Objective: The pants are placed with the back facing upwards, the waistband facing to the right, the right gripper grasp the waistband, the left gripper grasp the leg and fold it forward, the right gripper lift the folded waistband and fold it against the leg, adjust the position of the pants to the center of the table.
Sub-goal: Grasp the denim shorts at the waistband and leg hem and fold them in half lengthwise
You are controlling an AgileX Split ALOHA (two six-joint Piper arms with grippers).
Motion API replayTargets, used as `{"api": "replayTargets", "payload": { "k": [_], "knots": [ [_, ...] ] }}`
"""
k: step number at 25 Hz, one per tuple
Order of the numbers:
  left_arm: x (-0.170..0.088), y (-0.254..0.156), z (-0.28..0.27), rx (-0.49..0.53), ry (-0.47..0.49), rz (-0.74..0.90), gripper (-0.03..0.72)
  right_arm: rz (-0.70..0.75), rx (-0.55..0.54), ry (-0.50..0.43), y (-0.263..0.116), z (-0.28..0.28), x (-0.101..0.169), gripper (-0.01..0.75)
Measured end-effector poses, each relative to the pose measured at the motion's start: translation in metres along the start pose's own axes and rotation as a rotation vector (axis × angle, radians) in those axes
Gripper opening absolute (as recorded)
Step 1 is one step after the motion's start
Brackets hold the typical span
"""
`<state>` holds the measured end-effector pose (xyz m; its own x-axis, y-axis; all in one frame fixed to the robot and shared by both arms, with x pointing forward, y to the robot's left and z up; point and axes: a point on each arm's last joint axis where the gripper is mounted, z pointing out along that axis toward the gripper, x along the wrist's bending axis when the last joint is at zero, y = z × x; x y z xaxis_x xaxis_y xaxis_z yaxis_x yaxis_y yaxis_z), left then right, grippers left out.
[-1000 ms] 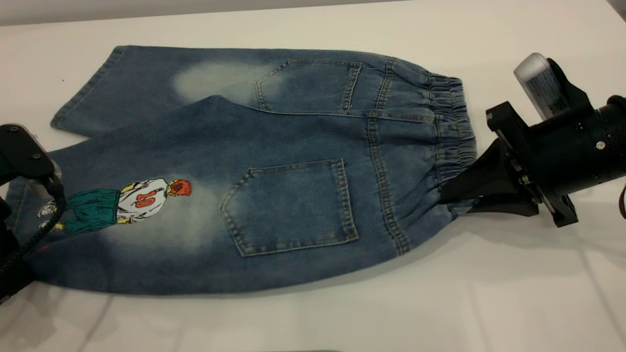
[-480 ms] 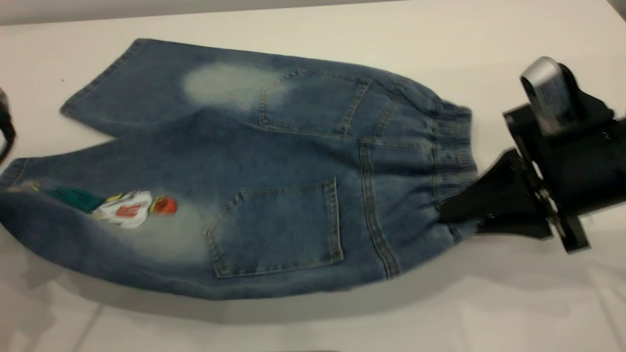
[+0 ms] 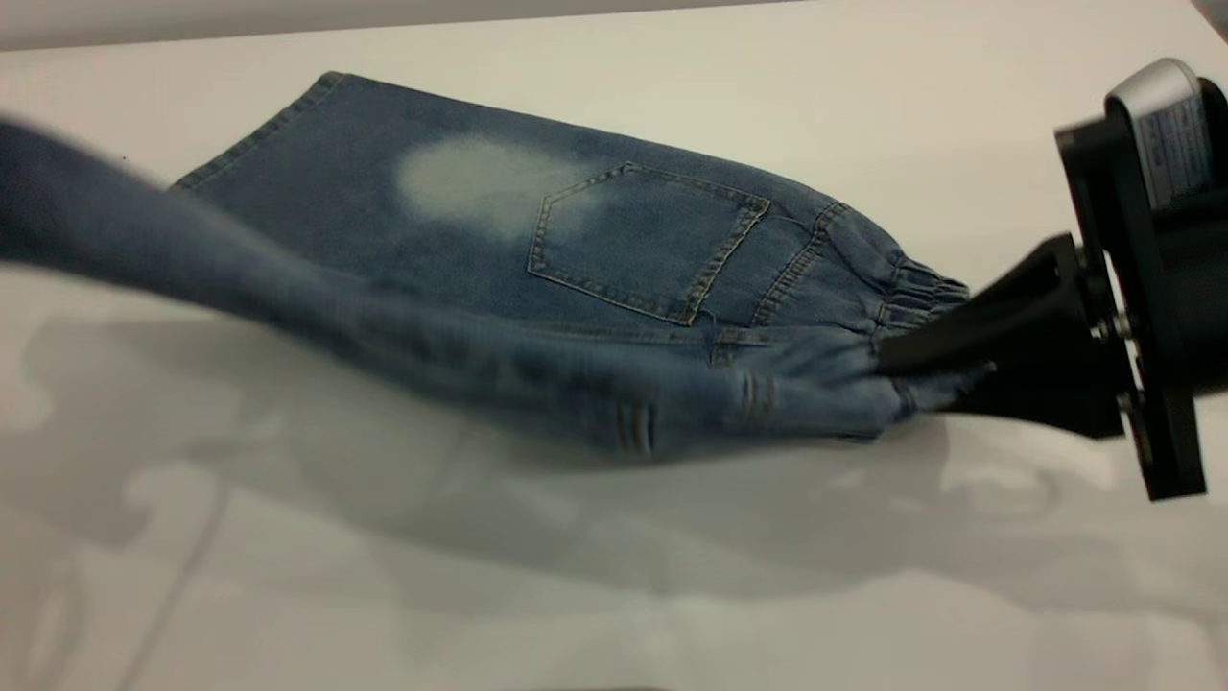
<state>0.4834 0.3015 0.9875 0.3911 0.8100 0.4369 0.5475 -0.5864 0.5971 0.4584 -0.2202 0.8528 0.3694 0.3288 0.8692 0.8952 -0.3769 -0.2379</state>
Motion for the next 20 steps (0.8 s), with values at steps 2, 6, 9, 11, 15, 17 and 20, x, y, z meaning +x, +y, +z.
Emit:
{"api": "replayTargets", "payload": {
  "k": [2, 6, 9, 11, 15, 17, 20],
  "knots": [
    [0.008, 0.011, 0.013, -0.009, 0.005, -0.001, 0.022, 0.057, -0.013, 0.016, 0.009, 0.001, 0.006, 0.040],
    [0.017, 0.025, 0.050, 0.002, -0.006, -0.002, 0.022, 0.090, -0.069, 0.018, 0.035, 0.005, 0.022, 0.040],
    [0.022, 0.032, 0.079, 0.018, -0.019, -0.003, 0.024, 0.119, -0.151, -0.033, 0.057, 0.005, 0.030, 0.040],
    [0.023, 0.033, 0.100, 0.038, -0.033, -0.003, 0.025, 0.126, -0.200, -0.056, 0.069, 0.005, 0.035, 0.040],
    [0.023, 0.036, 0.134, 0.061, -0.052, -0.001, 0.025, 0.135, -0.275, -0.091, 0.085, 0.004, 0.042, 0.040],
    [0.021, 0.038, 0.147, 0.065, -0.062, 0.005, 0.025, 0.138, -0.305, -0.109, 0.090, 0.003, 0.043, 0.040],
    [0.015, 0.051, 0.163, 0.043, -0.073, 0.025, 0.025, 0.145, -0.328, -0.122, 0.094, 0.002, 0.044, 0.040]
  ]
}}
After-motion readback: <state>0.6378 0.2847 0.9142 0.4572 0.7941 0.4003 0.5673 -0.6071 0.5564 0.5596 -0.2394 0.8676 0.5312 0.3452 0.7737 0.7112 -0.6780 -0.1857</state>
